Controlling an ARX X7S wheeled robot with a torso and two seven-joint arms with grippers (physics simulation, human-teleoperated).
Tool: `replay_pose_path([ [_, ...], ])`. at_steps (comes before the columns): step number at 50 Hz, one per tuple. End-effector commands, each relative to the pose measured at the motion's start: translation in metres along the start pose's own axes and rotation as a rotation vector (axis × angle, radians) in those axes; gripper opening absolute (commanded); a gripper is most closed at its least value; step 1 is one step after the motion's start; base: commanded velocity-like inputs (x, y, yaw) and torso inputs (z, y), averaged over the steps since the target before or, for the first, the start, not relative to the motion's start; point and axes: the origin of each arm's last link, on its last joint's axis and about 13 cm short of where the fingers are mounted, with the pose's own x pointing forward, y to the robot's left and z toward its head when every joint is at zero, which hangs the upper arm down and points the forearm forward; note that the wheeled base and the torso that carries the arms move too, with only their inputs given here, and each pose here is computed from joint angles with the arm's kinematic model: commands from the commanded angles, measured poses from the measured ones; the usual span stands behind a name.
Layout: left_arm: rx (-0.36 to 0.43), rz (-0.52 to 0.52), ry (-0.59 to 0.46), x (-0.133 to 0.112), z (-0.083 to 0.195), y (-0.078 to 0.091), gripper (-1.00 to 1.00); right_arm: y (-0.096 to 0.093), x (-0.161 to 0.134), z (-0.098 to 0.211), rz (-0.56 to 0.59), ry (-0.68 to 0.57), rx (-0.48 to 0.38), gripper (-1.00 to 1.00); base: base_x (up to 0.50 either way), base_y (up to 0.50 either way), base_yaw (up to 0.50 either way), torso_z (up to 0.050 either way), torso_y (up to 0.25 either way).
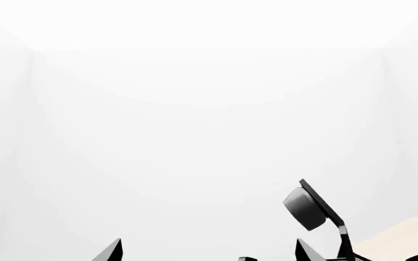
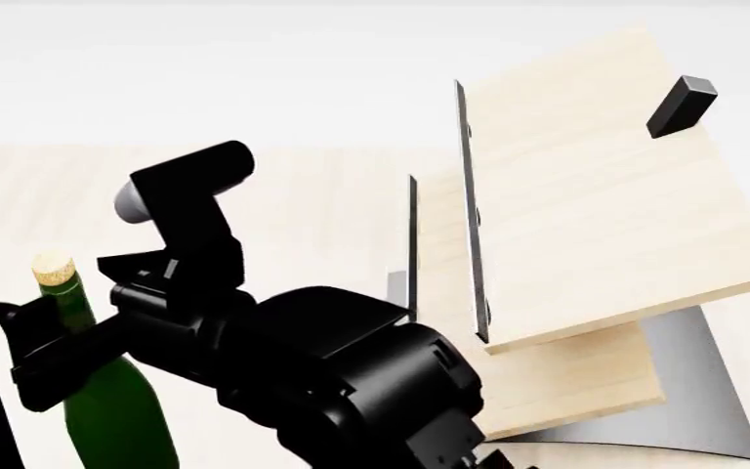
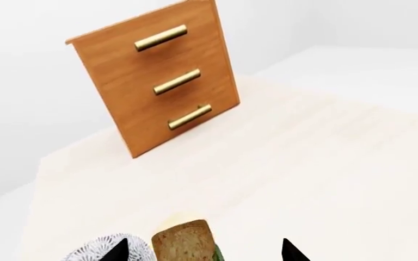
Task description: Put the wine bottle on the wine rack.
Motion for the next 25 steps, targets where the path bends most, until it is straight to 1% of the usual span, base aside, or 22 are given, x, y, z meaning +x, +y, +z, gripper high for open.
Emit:
replay_pose_path([
  [1,0.0,-0.001,-0.001,0.0001,0.0001,0.0,1.0,-0.0019,0.0087,-0.0025,-0.024,-0.017,-0.018,1.0,0.0,0.0,0.0,0.0,0.0],
  [5,0.001,-0.001,-0.001,0.0003,0.0008,0.0,1.0,-0.0029,0.0108,-0.0033,-0.022,-0.032,-0.012,1.0,0.0,0.0,0.0,0.0,0.0],
  [17,0.002,-0.002,0.002,0.0002,-0.0004,0.0001,1.0,-0.0039,0.0112,-0.0102,-0.036,-0.023,-0.014,1.0,0.0,0.0,0.0,0.0,0.0],
  [18,0.002,0.0,0.003,0.0003,-0.0004,0.0003,1.0,-0.0038,0.0105,-0.0096,-0.039,-0.024,-0.016,-1.0,0.0,0.0,0.0,0.0,0.0],
  [25,0.001,-0.002,0.003,-0.0001,-0.0004,-0.0001,1.0,-0.0053,0.0075,-0.0063,-0.052,-0.03,-0.024,-1.0,0.0,0.0,0.0,0.0,0.0],
])
